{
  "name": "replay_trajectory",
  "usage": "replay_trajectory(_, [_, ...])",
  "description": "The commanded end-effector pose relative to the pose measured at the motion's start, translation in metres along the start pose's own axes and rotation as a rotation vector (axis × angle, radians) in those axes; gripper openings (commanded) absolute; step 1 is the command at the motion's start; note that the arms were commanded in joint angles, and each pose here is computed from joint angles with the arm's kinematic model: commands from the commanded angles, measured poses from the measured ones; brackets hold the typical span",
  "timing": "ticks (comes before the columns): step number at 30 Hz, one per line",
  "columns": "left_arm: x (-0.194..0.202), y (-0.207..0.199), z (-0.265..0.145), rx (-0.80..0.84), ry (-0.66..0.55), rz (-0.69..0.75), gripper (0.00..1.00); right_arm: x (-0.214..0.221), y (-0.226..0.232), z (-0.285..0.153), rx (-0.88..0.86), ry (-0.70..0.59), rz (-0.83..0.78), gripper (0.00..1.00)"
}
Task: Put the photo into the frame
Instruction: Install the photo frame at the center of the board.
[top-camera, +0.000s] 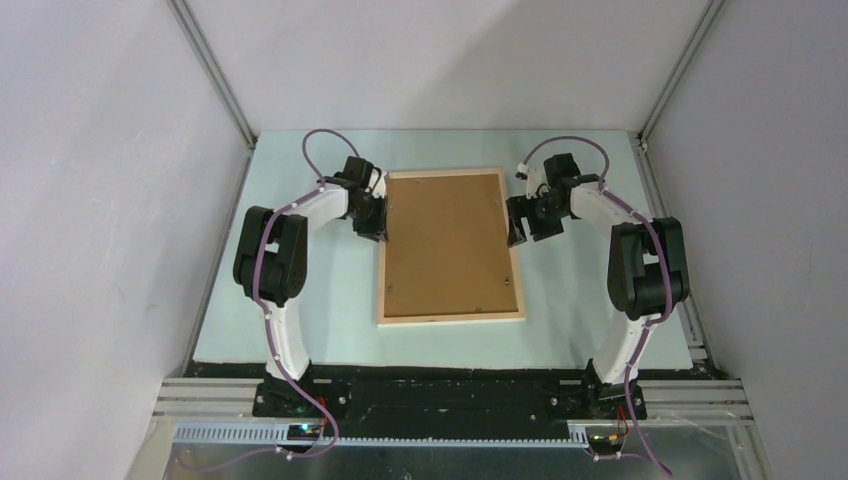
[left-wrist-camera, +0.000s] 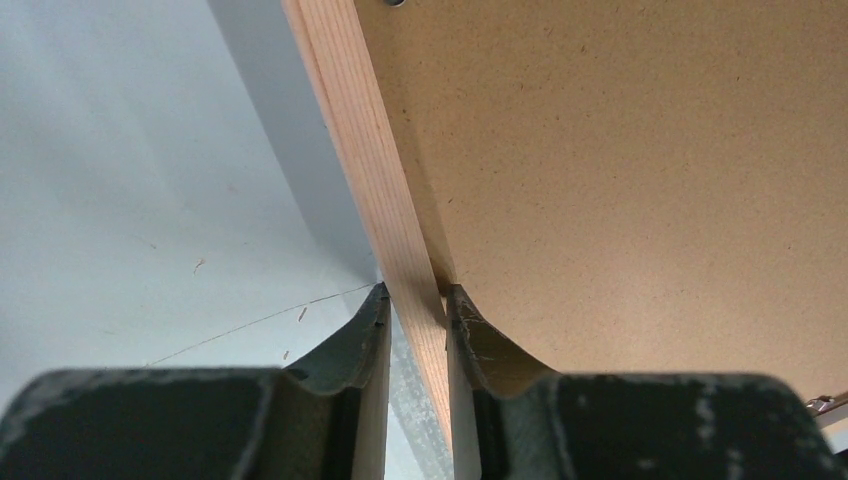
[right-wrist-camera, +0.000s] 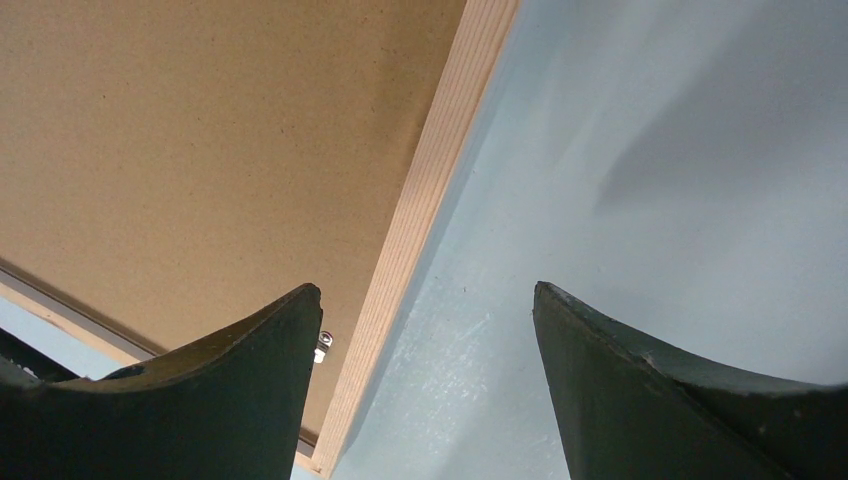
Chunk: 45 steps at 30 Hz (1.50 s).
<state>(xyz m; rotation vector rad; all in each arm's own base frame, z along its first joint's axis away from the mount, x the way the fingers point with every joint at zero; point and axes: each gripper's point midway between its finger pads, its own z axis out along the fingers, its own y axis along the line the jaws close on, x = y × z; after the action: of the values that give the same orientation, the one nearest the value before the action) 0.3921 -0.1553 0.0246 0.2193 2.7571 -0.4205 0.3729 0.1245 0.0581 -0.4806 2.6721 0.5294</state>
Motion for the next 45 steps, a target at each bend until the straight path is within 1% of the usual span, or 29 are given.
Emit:
replay_trajectory(1, [0.008,-0.025,0.009,0.099,0.037,0.045,0.0,-0.011,0.005,-0.007,0.001,-0.049,-0.052,0.82])
replay_trajectory(10, [0.013,-0.026,0.012,0.11,0.053,0.045,0.0,-0.01,0.008,-0.001,0.002,-0.037,-0.061,0.82])
replay_trajectory(19, [0.015,-0.028,0.013,0.118,0.057,0.053,0.0,-0.002,-0.003,0.0,0.069,-0.024,-0.029,0.82])
replay_trajectory(24, [0.014,-0.03,0.011,0.126,0.053,0.053,0.0,0.007,0.004,0.003,0.037,0.014,-0.012,0.82])
replay_trajectory(28, [0.013,-0.031,0.012,0.132,0.055,0.048,0.0,0.021,0.012,0.004,0.049,0.066,-0.045,0.82])
replay_trajectory(32, [0.014,-0.029,0.012,0.122,0.055,0.049,0.0,0.034,0.029,0.006,0.043,0.098,-0.094,0.82])
replay_trajectory(39, [0.013,-0.028,0.01,0.112,0.048,0.055,0.0,0.063,0.035,0.011,0.055,0.17,-0.126,0.82])
replay_trajectory(45, [0.013,-0.028,0.009,0.11,0.045,0.06,0.0,0.08,0.041,0.011,0.049,0.207,-0.148,0.82])
